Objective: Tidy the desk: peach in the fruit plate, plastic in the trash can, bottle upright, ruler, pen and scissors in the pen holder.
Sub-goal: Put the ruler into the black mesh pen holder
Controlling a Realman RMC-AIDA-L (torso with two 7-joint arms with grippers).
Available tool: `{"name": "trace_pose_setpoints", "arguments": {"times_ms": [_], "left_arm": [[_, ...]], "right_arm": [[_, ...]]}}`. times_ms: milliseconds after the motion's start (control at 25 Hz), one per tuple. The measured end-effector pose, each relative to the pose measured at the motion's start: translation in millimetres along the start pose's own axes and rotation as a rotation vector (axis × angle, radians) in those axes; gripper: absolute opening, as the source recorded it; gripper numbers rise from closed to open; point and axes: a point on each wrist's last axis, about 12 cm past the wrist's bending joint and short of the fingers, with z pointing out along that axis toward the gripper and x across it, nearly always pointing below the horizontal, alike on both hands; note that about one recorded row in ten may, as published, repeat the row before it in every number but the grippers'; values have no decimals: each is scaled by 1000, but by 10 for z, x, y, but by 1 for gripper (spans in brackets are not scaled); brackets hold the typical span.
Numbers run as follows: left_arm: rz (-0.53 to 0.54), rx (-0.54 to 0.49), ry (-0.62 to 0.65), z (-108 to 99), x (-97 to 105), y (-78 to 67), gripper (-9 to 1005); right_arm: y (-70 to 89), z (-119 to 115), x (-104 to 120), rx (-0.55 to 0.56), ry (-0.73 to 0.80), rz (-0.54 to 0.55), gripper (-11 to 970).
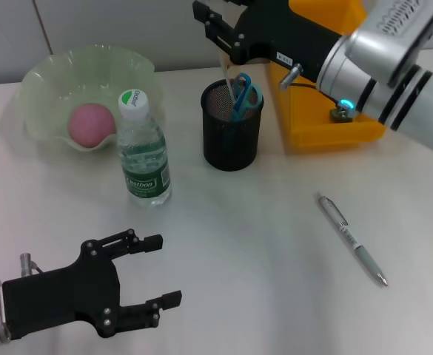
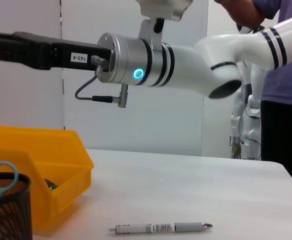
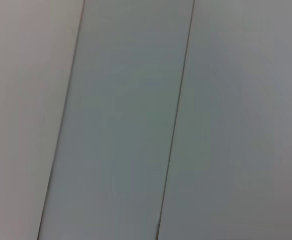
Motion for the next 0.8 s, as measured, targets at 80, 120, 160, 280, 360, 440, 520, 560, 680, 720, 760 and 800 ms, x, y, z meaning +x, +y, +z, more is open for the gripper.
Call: {"name": "trace_pose_setpoints", "arguments": {"times_ms": [80,120,160,280,360,440,520,560,680,720,760,800], "left_arm": [[0,0,-1,3,-2,1,797],[0,0,-1,4,-2,2,798],[0,0,-1,3,-2,1,798],[-1,-1,0,-1,2,-3,798],[-2,-1,0,-3,5,-6,798],[-3,-1,0,-5,6,-7,797],[-3,-2,1,-6,8,-9,797],[-3,-1,1,-6,8,-9,797],[-2,-1,1,-5,7,-8,797],[-2,-1,1,-4,6,-7,797],[-2,-1,1,-4,6,-7,797],[-2,0,1,-3,6,-7,798]], "right_arm": [[6,-27,29,8,-38,-1,398],[6,-41,44,14,-52,-2,398],[3,-56,57,22,-62,5,399],[0,-81,99,33,-59,24,400],[0,-97,132,36,-48,31,401],[8,-107,161,36,-38,37,402],[21,-110,179,33,-31,42,403],[25,-111,185,32,-29,43,404],[27,-121,195,33,-26,47,405],[28,-126,201,34,-24,48,406],[28,-129,204,34,-23,49,419],[28,-131,208,35,-22,51,432]]}}
